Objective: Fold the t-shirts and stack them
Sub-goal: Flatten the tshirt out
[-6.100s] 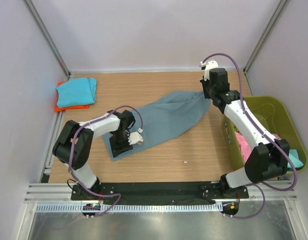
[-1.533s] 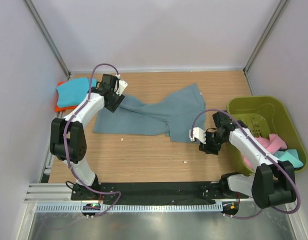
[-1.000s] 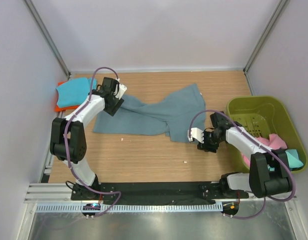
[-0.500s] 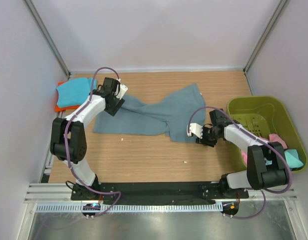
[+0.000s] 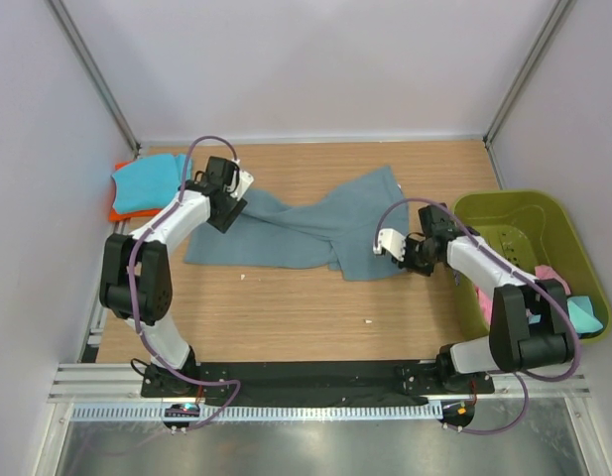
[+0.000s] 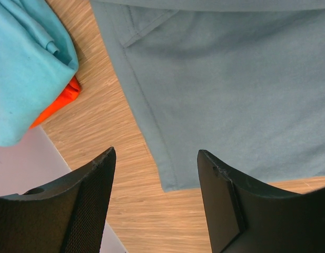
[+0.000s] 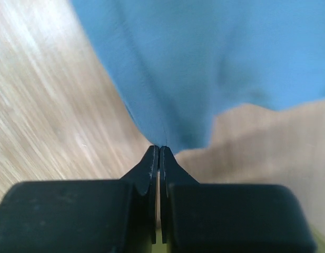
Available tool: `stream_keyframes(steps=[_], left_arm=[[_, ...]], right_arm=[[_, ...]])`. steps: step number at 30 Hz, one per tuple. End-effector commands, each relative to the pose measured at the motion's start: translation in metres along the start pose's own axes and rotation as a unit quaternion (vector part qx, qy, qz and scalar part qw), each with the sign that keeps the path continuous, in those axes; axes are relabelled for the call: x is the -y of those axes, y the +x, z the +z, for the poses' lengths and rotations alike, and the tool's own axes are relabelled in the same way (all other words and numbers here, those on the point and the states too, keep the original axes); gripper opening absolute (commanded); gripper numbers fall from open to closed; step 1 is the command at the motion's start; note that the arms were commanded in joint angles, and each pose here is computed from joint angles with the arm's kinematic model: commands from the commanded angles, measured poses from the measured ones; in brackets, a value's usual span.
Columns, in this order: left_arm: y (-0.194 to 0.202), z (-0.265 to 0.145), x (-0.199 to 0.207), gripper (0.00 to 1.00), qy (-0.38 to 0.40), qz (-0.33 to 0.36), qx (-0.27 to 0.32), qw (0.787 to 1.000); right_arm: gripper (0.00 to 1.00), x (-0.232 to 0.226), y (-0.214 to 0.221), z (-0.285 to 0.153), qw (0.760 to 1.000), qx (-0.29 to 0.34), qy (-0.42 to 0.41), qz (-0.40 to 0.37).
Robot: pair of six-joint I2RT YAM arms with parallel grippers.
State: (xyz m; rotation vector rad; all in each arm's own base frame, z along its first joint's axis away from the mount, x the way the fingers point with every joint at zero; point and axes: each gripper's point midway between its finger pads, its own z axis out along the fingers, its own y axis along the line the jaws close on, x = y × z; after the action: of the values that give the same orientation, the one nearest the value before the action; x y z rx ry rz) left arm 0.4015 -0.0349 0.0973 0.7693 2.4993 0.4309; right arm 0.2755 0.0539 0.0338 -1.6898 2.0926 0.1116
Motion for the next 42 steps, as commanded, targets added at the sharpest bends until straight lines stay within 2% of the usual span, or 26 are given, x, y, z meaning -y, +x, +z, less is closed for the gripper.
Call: stream_keyframes(steps=[1, 5, 11, 13, 16, 17, 18, 20, 30, 42], left_arm=[[-0.015, -0.008, -0.026, 0.65, -0.034, -0.028, 0.032, 0.999], [-0.025, 0.004, -0.035, 0.64, -0.039, -0.044, 0.032, 0.998], [-0.045, 0.021, -0.053, 0.64, -0.041, -0.069, 0.041, 0.996], [-0.047, 0.037, -0.047, 0.61, -0.011, -0.081, 0.035, 0.996], [-0.057, 0.057, -0.039, 0.48, 0.045, -0.101, 0.015, 0.994], [-0.049, 0.058, -0.03, 0.42, 0.075, -0.116, -0.012, 0.99], [-0.065, 0.055, -0.045, 0.41, 0.077, -0.141, 0.005, 0.987], [-0.062, 0.07, -0.032, 0.42, 0.125, -0.174, -0.014, 0.977], [-0.043, 0.09, -0.029, 0.41, 0.143, -0.199, -0.047, 0.968], [-0.041, 0.105, -0.037, 0.4, 0.14, -0.212, -0.048, 0.966]], right_arm=[[0.01, 0.052, -0.044, -0.059, 0.995, 0.046, 0.09, 0.011], [0.02, 0.075, -0.065, -0.088, 0.989, 0.071, 0.129, 0.027], [0.02, 0.092, -0.078, -0.097, 0.982, 0.09, 0.157, 0.059], [0.02, 0.095, -0.082, -0.096, 0.979, 0.096, 0.163, 0.077], [0.01, 0.098, -0.088, -0.096, 0.975, 0.105, 0.169, 0.094], [0.01, 0.099, -0.089, -0.096, 0.975, 0.108, 0.171, 0.096], [0.01, 0.1, -0.092, -0.097, 0.974, 0.111, 0.173, 0.096], [0.01, 0.102, -0.092, -0.098, 0.973, 0.11, 0.176, 0.1], [0.01, 0.107, -0.092, -0.099, 0.973, 0.106, 0.179, 0.096], [0.01, 0.107, -0.089, -0.096, 0.974, 0.098, 0.179, 0.101]])
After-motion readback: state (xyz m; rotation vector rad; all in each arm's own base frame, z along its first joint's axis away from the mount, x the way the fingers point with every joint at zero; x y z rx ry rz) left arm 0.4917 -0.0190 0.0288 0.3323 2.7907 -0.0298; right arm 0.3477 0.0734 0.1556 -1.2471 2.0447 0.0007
